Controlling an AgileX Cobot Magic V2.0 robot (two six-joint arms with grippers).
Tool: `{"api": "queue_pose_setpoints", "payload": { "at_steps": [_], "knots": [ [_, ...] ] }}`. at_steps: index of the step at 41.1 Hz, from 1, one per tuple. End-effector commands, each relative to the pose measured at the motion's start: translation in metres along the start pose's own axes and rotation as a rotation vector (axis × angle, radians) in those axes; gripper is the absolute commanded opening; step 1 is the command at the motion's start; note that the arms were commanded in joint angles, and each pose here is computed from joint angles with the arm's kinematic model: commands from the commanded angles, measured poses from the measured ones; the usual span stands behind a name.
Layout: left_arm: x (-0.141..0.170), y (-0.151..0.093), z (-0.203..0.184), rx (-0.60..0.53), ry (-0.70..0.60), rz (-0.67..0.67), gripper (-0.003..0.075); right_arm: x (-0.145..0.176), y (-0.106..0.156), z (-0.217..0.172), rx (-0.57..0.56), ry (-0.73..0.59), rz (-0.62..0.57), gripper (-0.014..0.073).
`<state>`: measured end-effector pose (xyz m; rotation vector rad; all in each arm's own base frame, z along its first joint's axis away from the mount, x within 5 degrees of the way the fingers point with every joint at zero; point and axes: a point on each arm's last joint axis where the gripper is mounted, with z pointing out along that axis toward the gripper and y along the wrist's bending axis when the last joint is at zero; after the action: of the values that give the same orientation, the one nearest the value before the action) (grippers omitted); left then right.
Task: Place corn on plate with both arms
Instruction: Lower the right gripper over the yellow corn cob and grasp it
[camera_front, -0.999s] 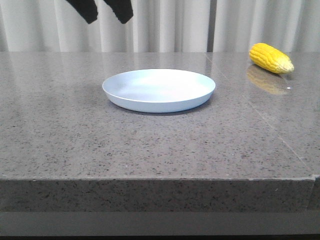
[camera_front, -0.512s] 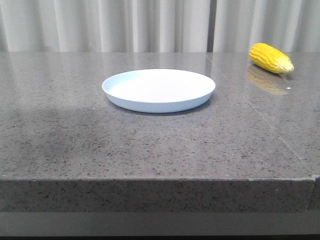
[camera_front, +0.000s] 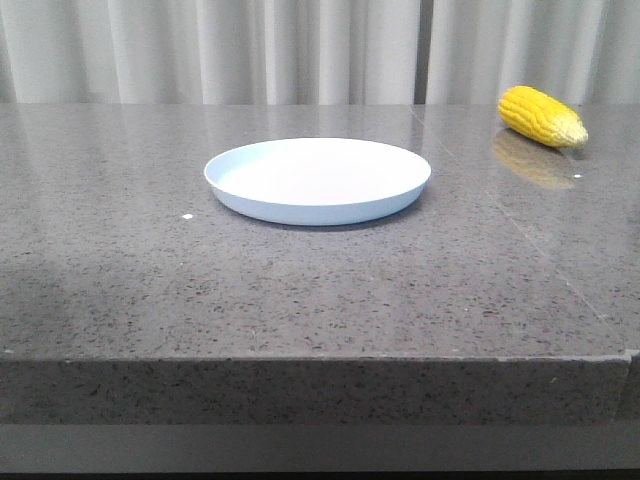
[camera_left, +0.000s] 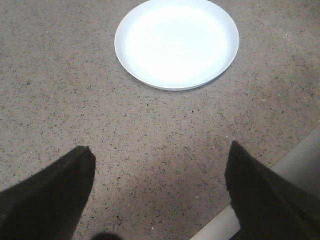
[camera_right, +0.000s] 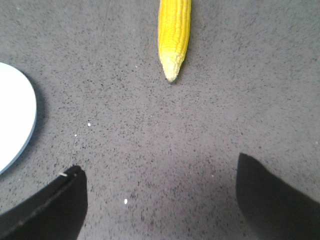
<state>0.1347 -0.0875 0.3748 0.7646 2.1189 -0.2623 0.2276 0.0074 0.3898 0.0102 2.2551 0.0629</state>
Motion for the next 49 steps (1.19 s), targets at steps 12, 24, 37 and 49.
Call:
{"api": "queue_pose_setpoints", "payload": {
  "at_steps": [12, 24, 37, 49],
  "knots": [
    [-0.011, 0.0, -0.008, -0.001, -0.094, -0.008, 0.047, -0.07, -0.001, 0.074, 0.008, -0.009, -0.004, 0.0628],
    [-0.011, 0.0, -0.008, -0.001, -0.094, -0.008, 0.0436, -0.099, -0.003, 0.145, 0.009, -0.068, -0.007, 0.0628],
    [-0.011, 0.0, -0.008, -0.001, -0.094, -0.008, 0.0437, -0.106, -0.006, 0.219, 0.029, -0.099, -0.07, 0.0628],
    [-0.011, 0.0, -0.008, -0.001, -0.094, -0.008, 0.0436, -0.095, -0.009, 0.261, 0.047, -0.103, -0.103, 0.0624]
  ]
}}
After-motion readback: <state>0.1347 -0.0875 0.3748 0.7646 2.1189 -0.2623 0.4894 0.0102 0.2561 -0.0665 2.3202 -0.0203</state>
